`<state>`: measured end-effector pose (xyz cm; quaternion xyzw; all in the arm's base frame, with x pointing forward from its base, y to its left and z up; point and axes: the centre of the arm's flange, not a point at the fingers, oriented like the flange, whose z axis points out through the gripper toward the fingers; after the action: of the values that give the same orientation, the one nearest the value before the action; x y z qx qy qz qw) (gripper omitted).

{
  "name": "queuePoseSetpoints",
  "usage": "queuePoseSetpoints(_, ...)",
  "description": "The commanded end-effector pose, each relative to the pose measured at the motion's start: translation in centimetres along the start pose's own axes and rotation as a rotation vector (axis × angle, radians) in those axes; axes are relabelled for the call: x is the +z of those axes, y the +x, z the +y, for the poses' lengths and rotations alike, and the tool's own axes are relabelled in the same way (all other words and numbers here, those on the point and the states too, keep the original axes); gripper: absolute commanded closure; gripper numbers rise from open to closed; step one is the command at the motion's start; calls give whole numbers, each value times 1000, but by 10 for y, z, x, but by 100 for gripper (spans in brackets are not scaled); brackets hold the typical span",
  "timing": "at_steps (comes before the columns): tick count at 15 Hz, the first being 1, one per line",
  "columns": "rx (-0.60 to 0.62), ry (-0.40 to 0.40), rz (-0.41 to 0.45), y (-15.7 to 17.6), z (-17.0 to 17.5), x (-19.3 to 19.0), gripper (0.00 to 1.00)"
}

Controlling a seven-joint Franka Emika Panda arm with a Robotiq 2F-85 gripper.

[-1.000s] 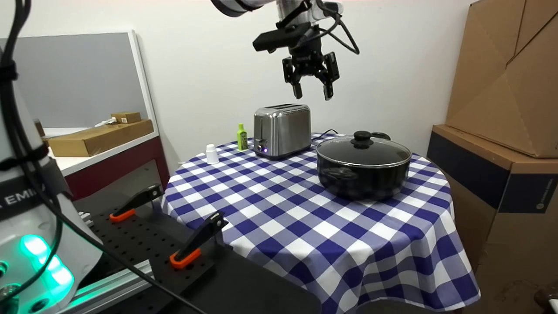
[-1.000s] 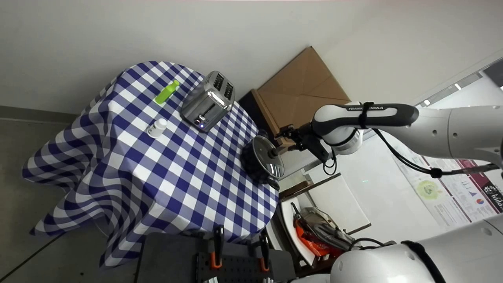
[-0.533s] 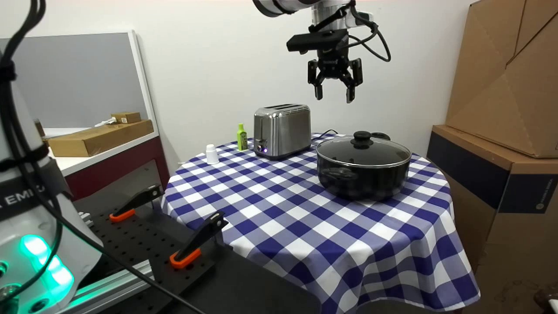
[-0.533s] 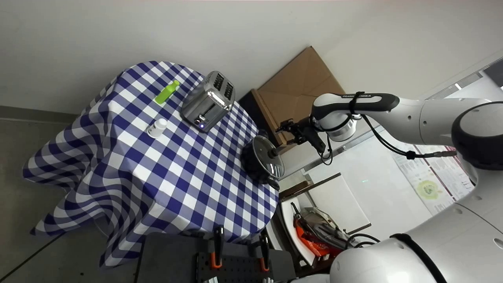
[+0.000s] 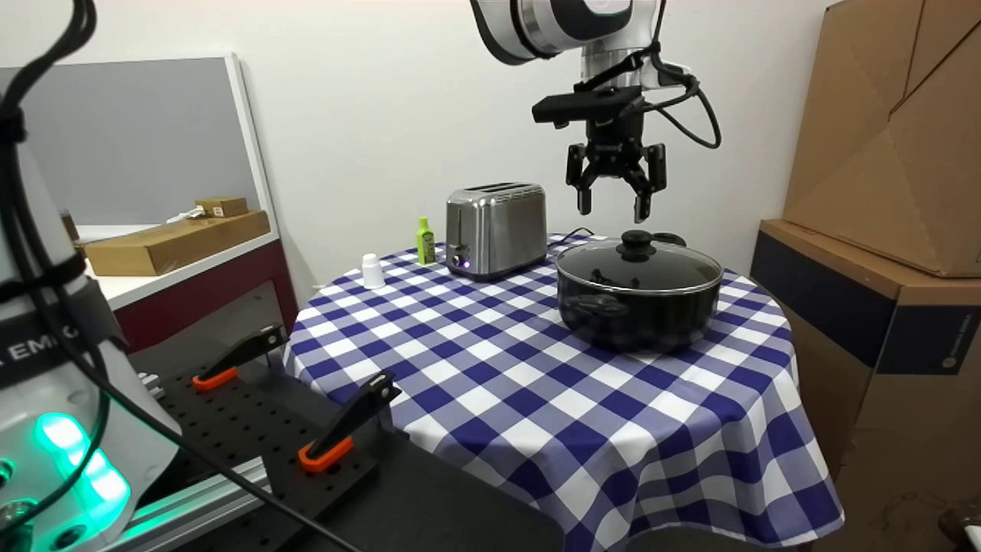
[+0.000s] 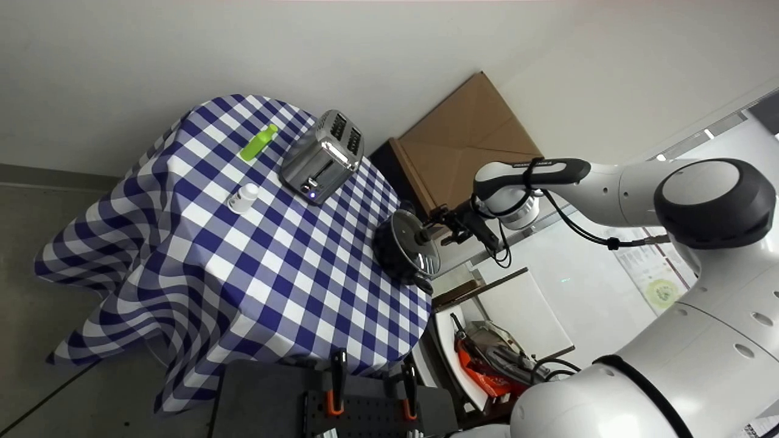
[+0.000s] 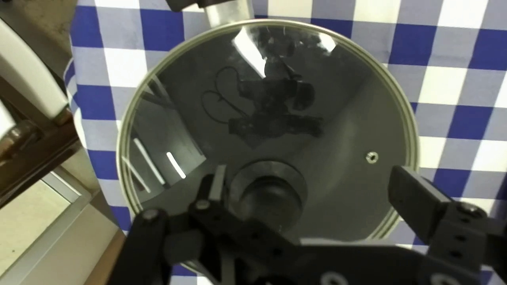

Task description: Remove the lid from the pot

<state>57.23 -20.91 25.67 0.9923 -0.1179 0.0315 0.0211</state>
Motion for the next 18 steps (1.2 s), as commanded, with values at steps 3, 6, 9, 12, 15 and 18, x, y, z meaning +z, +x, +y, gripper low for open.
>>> queuePoseSetpoints(3, 73, -118, -58, 11, 12, 21, 0)
queuePoseSetpoints(6, 97, -141, -64, 14, 13, 26, 0)
queuePoseSetpoints(9, 125, -148, -57, 18, 8, 27, 0)
queuePoseSetpoints(12, 155, -160, -37, 21, 4, 26, 0)
queuePoseSetpoints(15, 182, -174, -16, 24, 1, 23, 0)
queuePoseSetpoints(18, 209, -199, -1, 27, 0, 22, 0)
